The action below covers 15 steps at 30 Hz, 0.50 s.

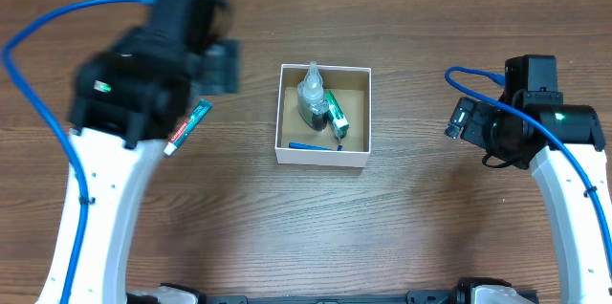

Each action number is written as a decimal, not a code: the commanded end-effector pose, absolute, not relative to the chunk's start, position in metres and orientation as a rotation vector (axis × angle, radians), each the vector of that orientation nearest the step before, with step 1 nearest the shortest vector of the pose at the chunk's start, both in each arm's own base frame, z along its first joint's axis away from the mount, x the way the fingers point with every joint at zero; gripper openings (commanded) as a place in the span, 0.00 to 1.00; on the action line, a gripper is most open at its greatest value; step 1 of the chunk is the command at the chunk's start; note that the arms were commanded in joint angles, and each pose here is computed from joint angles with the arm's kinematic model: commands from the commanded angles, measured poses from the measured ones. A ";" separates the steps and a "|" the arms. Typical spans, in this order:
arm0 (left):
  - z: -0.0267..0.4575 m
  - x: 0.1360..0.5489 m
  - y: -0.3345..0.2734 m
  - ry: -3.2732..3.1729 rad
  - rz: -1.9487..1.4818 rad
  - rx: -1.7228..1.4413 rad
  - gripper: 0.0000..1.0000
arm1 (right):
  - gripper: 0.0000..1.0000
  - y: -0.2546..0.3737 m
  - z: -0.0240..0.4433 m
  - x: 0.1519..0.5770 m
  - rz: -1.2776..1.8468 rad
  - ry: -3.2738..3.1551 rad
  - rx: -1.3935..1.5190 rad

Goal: Pack container
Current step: 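Lower the blue razor into the box and release it, then grasp the teal toothpaste tube with the left gripper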

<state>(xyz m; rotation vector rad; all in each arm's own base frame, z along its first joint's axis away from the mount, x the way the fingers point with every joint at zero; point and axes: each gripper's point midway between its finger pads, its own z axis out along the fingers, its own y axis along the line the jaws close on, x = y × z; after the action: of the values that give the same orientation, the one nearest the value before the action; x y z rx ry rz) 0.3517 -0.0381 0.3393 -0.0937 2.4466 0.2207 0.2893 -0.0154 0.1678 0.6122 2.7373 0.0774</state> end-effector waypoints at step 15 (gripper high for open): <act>0.000 0.377 0.027 3.247 0.017 0.093 0.98 | 1.00 -0.015 0.171 0.289 0.087 2.727 0.602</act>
<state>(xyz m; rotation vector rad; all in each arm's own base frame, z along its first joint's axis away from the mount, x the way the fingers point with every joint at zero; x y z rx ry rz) 0.3758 0.0418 0.0125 0.0053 3.2329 0.0643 0.2885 -0.0153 0.1673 0.6114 2.7413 0.0763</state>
